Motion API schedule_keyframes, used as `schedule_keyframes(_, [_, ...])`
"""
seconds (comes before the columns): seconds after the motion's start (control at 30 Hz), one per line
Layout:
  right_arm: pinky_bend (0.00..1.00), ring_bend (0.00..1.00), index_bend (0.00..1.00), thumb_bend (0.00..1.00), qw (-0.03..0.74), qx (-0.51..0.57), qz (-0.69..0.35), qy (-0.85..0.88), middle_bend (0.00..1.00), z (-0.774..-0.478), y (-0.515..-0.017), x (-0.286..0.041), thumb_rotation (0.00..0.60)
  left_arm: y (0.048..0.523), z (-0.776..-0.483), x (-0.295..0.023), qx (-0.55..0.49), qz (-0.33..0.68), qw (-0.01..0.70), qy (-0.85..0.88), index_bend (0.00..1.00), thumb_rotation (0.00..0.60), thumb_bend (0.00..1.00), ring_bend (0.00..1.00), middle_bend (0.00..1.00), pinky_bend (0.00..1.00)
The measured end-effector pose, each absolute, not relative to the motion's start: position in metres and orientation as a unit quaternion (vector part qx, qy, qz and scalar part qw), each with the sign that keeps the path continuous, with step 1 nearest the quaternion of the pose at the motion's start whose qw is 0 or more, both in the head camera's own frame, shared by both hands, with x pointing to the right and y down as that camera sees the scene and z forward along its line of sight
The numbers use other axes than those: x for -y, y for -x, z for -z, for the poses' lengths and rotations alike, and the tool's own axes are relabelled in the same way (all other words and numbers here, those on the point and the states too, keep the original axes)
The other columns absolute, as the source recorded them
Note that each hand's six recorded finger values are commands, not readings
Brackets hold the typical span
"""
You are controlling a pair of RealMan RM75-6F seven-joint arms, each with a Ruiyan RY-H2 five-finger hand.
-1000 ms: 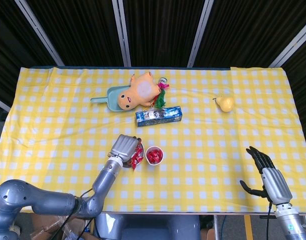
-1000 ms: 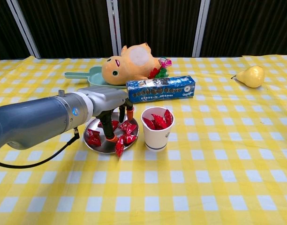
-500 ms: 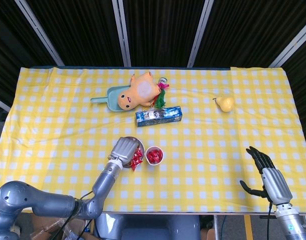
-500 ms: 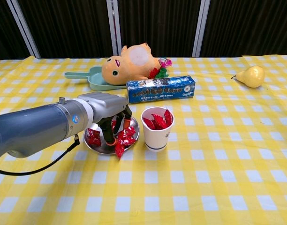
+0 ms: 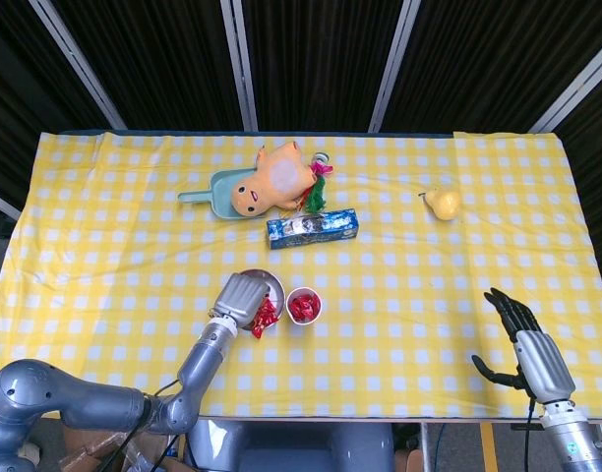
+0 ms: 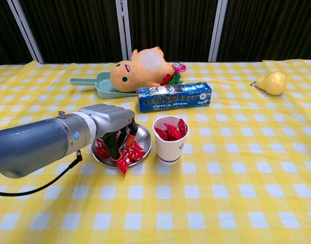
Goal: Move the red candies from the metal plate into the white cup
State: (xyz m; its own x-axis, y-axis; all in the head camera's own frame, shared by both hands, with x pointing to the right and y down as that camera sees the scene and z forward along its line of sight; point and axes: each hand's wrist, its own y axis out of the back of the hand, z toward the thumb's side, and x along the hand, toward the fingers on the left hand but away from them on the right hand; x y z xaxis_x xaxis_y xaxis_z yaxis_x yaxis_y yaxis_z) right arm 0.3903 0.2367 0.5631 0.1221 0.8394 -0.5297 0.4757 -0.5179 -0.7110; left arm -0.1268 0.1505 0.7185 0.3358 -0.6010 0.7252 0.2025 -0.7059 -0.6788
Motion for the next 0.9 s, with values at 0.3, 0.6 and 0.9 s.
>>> schedule_keyframes(0.3, [0.0,0.0,0.0,0.36,0.186,0.453,-0.481,0.727,0.0,-0.563,-0.389,-0.237,0.6,0.127,-0.712,-0.147,-0.147,0.554,0.365,0.733,0.59,0.6,0.42,0.87,0.71,0.93])
schedule_keyframes(0.6, [0.0,0.0,0.0,0.36,0.188,0.451,-0.483,0.726,0.0,-0.563,-0.39,-0.237,0.6,0.131,-0.671,-0.127,-0.189,0.528,0.37,0.741,0.59,0.6,0.42,0.87,0.71,0.93])
schedule_keyframes(0.9, [0.0,0.0,0.0,0.36,0.19,0.454,-0.485,0.723,0.0,-0.563,-0.39,-0.237,0.6,0.123,-0.632,-0.103,-0.242,0.491,0.363,0.754,0.58,0.6,0.42,0.87,0.7,0.93])
